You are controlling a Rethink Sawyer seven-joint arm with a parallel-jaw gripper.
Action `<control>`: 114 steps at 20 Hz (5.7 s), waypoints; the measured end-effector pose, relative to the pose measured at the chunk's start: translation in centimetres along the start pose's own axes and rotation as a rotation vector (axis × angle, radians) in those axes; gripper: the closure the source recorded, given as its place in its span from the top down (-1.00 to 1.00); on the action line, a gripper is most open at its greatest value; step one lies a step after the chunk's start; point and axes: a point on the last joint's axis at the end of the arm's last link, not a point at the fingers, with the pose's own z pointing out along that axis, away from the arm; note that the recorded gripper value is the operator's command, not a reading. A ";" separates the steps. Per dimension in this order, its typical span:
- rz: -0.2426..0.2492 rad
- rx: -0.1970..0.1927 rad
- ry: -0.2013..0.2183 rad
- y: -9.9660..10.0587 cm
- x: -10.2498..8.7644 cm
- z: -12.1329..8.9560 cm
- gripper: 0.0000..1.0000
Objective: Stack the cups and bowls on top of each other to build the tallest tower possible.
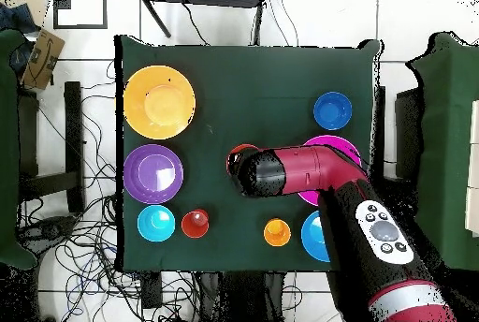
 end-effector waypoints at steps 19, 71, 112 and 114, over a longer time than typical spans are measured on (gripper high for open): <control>-0.024 -0.004 0.007 1.5 0.3 0.1 1.00; -0.076 -0.089 -0.057 3.0 -20.5 -6.8 1.00; -0.060 -0.058 -0.015 -10.5 -16.0 4.0 1.00; -0.058 -0.057 -0.018 -10.6 -16.2 3.9 1.00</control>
